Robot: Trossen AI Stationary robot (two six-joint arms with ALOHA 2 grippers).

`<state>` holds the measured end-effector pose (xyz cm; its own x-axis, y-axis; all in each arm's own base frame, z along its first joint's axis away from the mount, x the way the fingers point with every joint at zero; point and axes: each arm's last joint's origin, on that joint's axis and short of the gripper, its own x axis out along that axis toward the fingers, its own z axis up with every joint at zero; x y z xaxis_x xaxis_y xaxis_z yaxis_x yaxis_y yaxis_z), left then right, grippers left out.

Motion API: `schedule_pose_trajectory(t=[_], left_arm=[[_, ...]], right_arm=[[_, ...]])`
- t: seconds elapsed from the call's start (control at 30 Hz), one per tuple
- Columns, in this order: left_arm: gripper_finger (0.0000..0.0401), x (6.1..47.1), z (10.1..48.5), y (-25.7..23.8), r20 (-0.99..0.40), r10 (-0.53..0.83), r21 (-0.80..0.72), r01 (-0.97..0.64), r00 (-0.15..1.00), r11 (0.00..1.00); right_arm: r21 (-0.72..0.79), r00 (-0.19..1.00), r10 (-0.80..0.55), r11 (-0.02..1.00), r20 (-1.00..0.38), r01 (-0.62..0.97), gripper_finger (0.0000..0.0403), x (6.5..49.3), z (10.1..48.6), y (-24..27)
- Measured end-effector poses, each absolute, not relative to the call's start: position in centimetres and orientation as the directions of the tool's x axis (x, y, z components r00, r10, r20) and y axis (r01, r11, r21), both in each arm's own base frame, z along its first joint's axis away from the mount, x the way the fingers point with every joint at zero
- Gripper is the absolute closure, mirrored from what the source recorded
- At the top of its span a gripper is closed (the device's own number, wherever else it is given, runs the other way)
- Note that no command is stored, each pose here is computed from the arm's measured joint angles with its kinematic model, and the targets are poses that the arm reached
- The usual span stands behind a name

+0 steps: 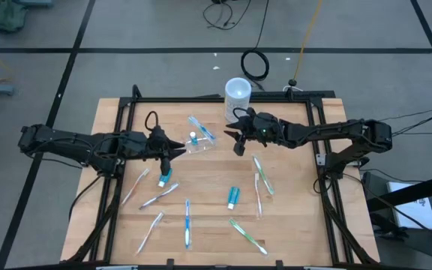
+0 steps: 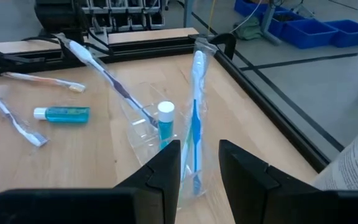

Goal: Pick & Place toothbrushing station
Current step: Put the left blue mouthwash into the transparent organizer

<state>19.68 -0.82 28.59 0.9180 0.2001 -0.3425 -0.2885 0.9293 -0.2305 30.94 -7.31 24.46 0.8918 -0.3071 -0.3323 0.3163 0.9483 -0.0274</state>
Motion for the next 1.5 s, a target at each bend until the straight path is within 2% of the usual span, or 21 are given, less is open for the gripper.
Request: schedule_pose_trajectory(t=[0.47, 0.67, 0.8, 0.9, 1.0, 1.1, 1.17, 1.23, 1.33, 1.5], left_arm=[[0.0295, 19.8, 28.3, -3.4, -0.358, 0.056, -0.179, -0.127, 0.932, 0.976], [0.0295, 21.2, 24.9, -7.7, -0.458, 0.182, -0.001, -0.205, 0.87, 0.979], [0.0295, 22.3, 24.5, -9.3, -0.523, 0.186, 0.092, -0.161, 0.832, 0.983], [0.0295, 22.6, 26.1, -10.2, -0.549, 0.141, 0.004, -0.167, 0.824, 0.986], [0.0295, 22.3, 26.3, -10.8, -0.62, 0.151, -0.012, -0.202, 0.77, 0.979], [0.0295, 22.5, 26.6, -11.1, -0.611, 0.189, -0.017, -0.252, 0.769, 0.968], [0.0295, 22.6, 26.5, -11.2, -0.629, 0.161, -0.055, -0.25, 0.761, 0.967], [0.0295, 22.4, 25.9, -11.4, -0.683, 0.109, -0.121, -0.26, 0.722, 0.958], [0.0295, 22.2, 24.7, -11.3, -0.773, 0.082, -0.207, -0.373, 0.629, 0.904], [0.0295, 20.8, 22.5, -10.7, -0.915, 0.142, -0.159, -0.663, 0.377, 0.732]], right_arm=[[-0.021, 0.892, -0.306, 0.948, -0.333, 0.317, 0.0303, 31.0, 24.5, -7.3], [-0.02, 0.891, -0.305, 0.948, -0.335, 0.316, 0.0303, 30.9, 24.4, -7.3], [-0.017, 0.889, -0.303, 0.948, -0.343, 0.316, 0.0303, 30.9, 24.4, -7.2], [0.013, 0.887, -0.302, 0.945, -0.349, 0.327, 0.0303, 30.9, 24.3, -7.2], [0.027, 0.885, -0.301, 0.943, -0.355, 0.332, 0.0303, 30.9, 24.2, -7.2], [0.027, 0.885, -0.301, 0.943, -0.356, 0.332, 0.0303, 30.9, 24.2, -7.2], [0.027, 0.883, -0.301, 0.943, -0.36, 0.332, 0.0303, 30.9, 24.2, -7.2], [0.026, 0.882, -0.3, 0.943, -0.364, 0.332, 0.0303, 30.8, 24.2, -7.2], [0.026, 0.88, -0.3, 0.943, -0.367, 0.332, 0.0303, 30.8, 24.1, -7.2], [0.026, 0.883, -0.3, 0.943, -0.361, 0.332, 0.0303, 30.9, 24.2, -7.2]])
